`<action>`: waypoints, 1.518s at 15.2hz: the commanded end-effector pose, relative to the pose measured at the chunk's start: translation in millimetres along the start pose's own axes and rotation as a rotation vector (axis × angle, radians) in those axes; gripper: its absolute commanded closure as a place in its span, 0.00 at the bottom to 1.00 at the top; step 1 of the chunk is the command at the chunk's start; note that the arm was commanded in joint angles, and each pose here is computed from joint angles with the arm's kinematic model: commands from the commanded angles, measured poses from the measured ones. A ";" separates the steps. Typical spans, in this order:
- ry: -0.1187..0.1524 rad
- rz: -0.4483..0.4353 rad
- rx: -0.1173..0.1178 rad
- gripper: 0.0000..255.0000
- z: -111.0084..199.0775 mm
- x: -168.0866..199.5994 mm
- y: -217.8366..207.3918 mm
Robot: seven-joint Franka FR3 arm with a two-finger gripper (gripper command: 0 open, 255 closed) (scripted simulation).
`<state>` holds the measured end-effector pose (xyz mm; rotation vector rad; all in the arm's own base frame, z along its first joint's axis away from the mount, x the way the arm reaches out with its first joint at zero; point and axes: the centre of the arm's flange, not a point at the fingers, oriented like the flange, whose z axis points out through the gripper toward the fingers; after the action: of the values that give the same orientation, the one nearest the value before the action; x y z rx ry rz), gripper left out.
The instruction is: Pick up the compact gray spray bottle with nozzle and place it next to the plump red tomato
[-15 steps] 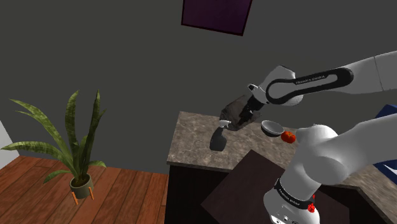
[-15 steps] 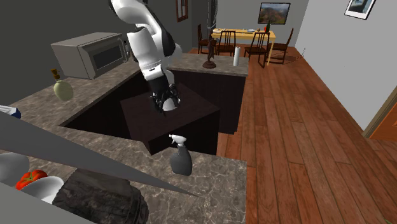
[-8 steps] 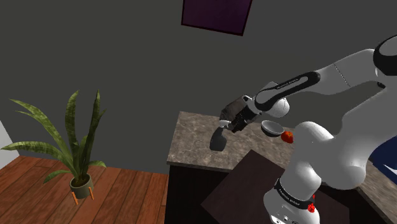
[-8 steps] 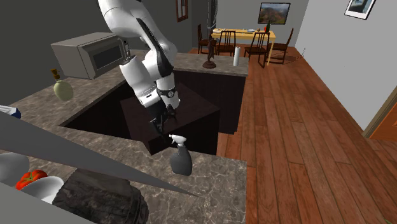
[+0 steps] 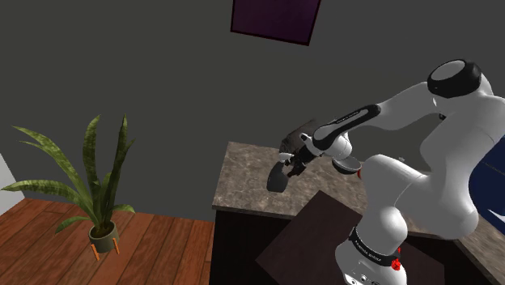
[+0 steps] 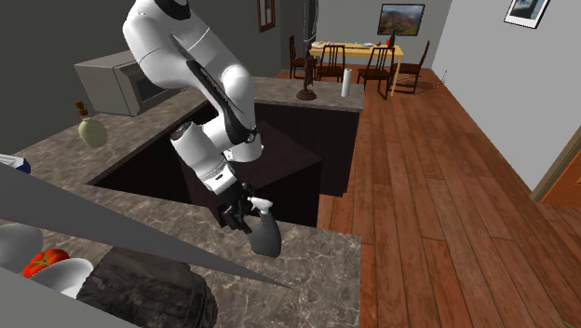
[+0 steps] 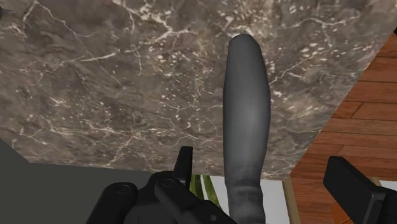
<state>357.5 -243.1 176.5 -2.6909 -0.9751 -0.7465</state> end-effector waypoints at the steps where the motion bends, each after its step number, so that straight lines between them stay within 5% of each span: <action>1: 0.000 -0.005 0.003 0.00 14.8 -0.5 2.8; 13: 0.000 -0.005 0.003 0.00 38.9 -0.5 2.7; 14: 0.000 -0.005 0.003 1.00 38.9 -0.5 2.7; 23: 0.000 -0.005 0.003 1.00 39.0 -0.5 2.7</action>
<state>374.3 -232.7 143.1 -2.6874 -0.9827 -0.7451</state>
